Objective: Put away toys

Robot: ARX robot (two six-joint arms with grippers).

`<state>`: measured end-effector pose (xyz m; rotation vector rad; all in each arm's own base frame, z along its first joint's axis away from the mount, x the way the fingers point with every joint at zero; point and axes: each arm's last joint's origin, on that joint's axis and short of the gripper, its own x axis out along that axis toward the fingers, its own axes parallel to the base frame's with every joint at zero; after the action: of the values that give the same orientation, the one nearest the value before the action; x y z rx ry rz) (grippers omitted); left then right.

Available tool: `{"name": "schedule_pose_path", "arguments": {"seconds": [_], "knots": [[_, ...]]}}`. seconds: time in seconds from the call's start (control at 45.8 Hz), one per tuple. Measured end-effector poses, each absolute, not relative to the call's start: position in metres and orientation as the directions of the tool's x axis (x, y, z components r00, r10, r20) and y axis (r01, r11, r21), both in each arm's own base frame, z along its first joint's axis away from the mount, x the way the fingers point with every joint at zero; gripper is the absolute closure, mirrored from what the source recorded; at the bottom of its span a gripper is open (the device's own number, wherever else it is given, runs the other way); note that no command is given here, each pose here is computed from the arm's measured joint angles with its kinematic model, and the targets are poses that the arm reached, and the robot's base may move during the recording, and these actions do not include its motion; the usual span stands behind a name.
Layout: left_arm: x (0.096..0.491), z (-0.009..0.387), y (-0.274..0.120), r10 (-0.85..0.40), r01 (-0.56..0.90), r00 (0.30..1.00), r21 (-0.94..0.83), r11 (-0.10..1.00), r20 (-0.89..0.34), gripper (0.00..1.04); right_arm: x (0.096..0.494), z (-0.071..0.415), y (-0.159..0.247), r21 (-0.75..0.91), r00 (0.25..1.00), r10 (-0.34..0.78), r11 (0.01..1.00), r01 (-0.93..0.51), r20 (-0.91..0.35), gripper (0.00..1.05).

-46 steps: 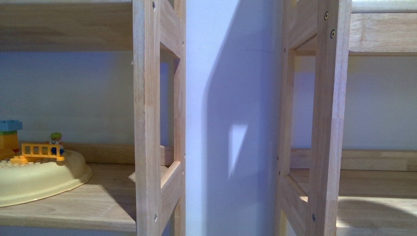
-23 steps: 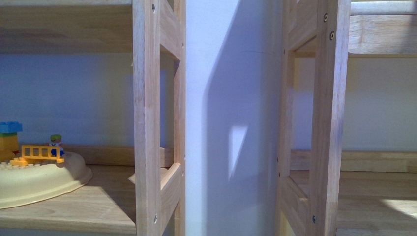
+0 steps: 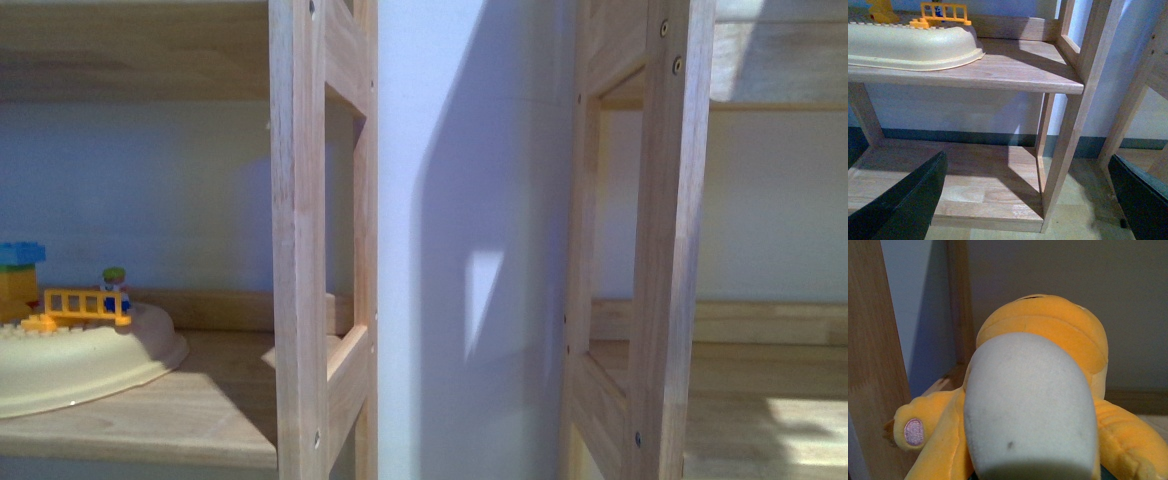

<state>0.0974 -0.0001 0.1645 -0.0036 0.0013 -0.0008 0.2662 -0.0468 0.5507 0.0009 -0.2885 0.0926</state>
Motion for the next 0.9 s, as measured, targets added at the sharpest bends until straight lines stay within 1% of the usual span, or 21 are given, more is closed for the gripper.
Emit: {"name": "schedule_pose_path", "arguments": {"seconds": [0.197, 0.371, 0.612, 0.743, 0.896], "knots": [[0.097, 0.165, 0.0, -0.001, 0.001, 1.0, -0.004, 1.0, -0.001, 0.06, 0.291, 0.557, -0.032, -0.06, 0.957, 0.112, 0.993, -0.1, 0.267, 0.96], [0.097, 0.165, 0.0, -0.001, 0.001, 1.0, -0.004, 1.0, -0.001, 0.06, 0.313, 0.55, -0.016, -0.102, 0.96, 0.13, 0.989, -0.107, 0.249, 0.96], [0.097, 0.165, 0.0, -0.001, 0.001, 1.0, -0.004, 1.0, -0.001, 0.06, 0.326, 0.539, -0.001, -0.142, 0.942, 0.13, 0.986, -0.09, 0.309, 0.96], [0.097, 0.165, 0.0, -0.001, 0.001, 1.0, -0.004, 1.0, -0.001, 0.06, 0.331, 0.532, 0.001, -0.116, 0.933, 0.123, 0.989, -0.089, 0.338, 0.96], [0.097, 0.165, 0.0, -0.001, 0.001, 1.0, -0.004, 1.0, -0.001, 0.06, 0.334, 0.53, -0.01, 0.029, 0.934, 0.099, 0.993, -0.116, 0.343, 0.96]]}}
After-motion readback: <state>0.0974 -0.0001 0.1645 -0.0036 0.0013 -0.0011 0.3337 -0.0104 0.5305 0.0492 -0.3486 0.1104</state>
